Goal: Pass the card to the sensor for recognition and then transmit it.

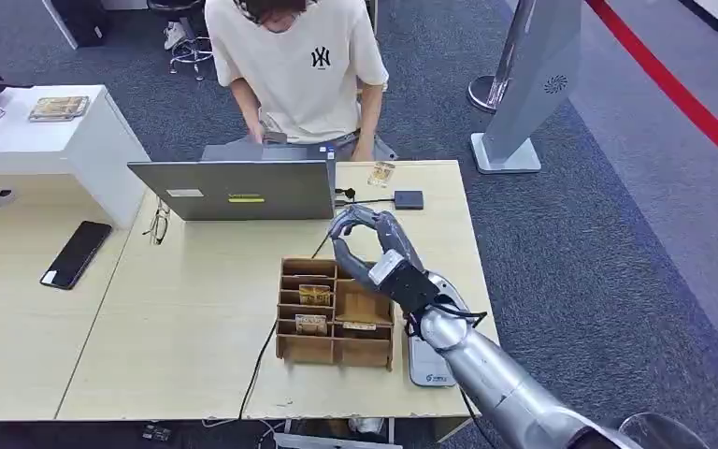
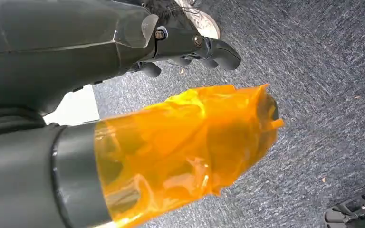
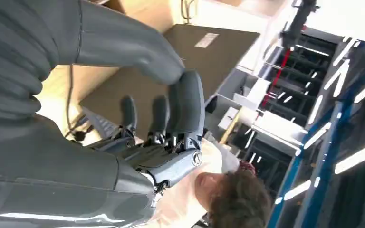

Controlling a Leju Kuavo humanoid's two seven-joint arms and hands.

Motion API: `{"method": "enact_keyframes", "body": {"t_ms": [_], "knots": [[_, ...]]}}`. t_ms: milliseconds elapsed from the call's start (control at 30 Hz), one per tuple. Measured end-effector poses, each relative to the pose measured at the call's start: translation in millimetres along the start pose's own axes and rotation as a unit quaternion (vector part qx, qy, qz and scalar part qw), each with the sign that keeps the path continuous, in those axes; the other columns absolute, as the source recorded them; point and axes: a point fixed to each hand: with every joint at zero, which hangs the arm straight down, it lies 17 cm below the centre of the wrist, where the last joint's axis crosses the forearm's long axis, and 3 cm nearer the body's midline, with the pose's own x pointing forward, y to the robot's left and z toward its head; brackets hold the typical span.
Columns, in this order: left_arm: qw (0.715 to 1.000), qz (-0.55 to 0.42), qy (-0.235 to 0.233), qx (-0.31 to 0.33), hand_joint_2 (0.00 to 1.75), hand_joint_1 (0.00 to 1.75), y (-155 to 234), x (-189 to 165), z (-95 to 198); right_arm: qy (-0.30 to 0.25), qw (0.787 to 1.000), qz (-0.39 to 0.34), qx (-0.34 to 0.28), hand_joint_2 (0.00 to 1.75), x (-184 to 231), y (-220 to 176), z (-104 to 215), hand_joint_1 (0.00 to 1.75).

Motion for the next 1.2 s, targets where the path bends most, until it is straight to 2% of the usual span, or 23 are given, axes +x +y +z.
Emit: {"method": "enact_keyframes", "body": {"t_ms": [67,367,467,500,667,733,1000,1200], "knots": [[1.000,-0.001,0.000,0.000,0.00,0.00,0,0,0,0.009,1.000,0.007,0.004,1.75,-5,2,5,0.93],[1.000,-0.007,0.003,0.002,0.00,0.00,1,-1,0,0.036,0.996,0.065,0.042,1.75,-25,24,23,0.63],[1.000,-0.009,0.003,0.003,0.00,0.00,1,-2,0,0.037,0.994,0.094,0.049,1.75,-28,30,27,0.59],[1.000,-0.010,0.003,0.003,0.00,0.00,1,-1,0,0.037,0.993,0.103,0.051,1.75,-29,31,27,0.66],[1.000,-0.013,0.005,0.003,0.00,0.00,1,-2,0,0.036,0.988,0.137,0.063,1.75,-33,40,32,0.66],[1.000,-0.013,0.005,0.003,0.00,0.00,1,-2,0,0.038,0.987,0.141,0.067,1.75,-35,42,34,0.73],[1.000,-0.013,0.006,0.003,0.00,0.00,2,-2,0,0.037,0.982,0.179,0.049,1.75,-38,34,34,1.22],[1.000,-0.009,0.006,0.004,0.00,0.00,2,-2,0,0.030,0.968,0.248,0.024,1.75,-41,10,34,1.34]]}}
